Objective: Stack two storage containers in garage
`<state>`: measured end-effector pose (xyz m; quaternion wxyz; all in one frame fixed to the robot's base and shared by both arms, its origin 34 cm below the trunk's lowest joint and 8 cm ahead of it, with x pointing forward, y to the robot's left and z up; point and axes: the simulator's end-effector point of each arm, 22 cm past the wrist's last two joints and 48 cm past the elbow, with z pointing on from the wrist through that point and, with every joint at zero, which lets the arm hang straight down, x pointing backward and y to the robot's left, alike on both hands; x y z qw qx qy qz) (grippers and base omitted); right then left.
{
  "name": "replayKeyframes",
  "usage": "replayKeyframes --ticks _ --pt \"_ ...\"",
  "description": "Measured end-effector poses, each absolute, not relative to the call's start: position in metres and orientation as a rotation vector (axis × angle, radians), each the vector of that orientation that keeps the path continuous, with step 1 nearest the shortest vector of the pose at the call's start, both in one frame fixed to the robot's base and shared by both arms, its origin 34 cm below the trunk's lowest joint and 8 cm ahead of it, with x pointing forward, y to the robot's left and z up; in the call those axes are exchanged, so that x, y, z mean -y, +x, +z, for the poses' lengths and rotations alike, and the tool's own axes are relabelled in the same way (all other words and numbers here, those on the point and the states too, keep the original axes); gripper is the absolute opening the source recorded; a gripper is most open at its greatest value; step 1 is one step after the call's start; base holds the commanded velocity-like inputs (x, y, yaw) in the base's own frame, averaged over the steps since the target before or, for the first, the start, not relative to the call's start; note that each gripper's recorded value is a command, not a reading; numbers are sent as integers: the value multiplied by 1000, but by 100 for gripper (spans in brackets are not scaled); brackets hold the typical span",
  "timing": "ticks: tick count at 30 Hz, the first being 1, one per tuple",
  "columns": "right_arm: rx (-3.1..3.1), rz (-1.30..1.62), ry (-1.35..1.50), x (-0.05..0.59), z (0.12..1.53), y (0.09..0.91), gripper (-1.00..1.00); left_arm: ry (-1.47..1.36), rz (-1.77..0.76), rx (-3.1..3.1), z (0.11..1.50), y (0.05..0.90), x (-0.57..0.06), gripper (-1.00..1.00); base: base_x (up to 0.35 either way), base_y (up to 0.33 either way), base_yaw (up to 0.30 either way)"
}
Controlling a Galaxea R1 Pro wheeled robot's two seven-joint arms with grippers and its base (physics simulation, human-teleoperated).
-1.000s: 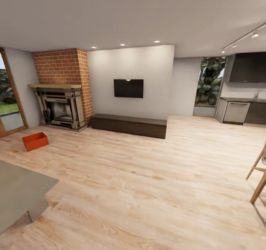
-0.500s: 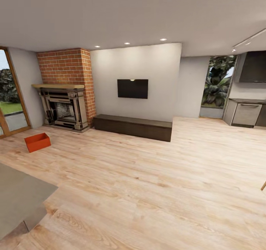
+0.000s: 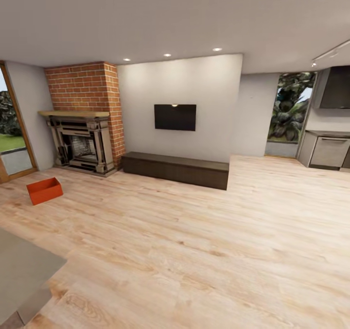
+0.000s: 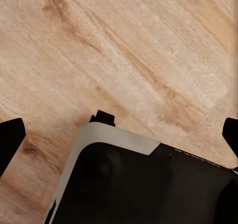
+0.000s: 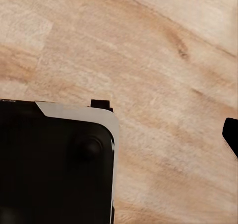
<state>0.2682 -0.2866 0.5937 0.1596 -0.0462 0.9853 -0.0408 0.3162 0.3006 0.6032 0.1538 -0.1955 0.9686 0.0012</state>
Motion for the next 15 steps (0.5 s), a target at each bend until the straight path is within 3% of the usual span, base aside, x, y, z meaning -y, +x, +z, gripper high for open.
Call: replayKeyframes --ticks 15 --pt "-2815 -117 -130 287 594 268 100 -560 3 -2776 603 317 -301 100 326 0 0"
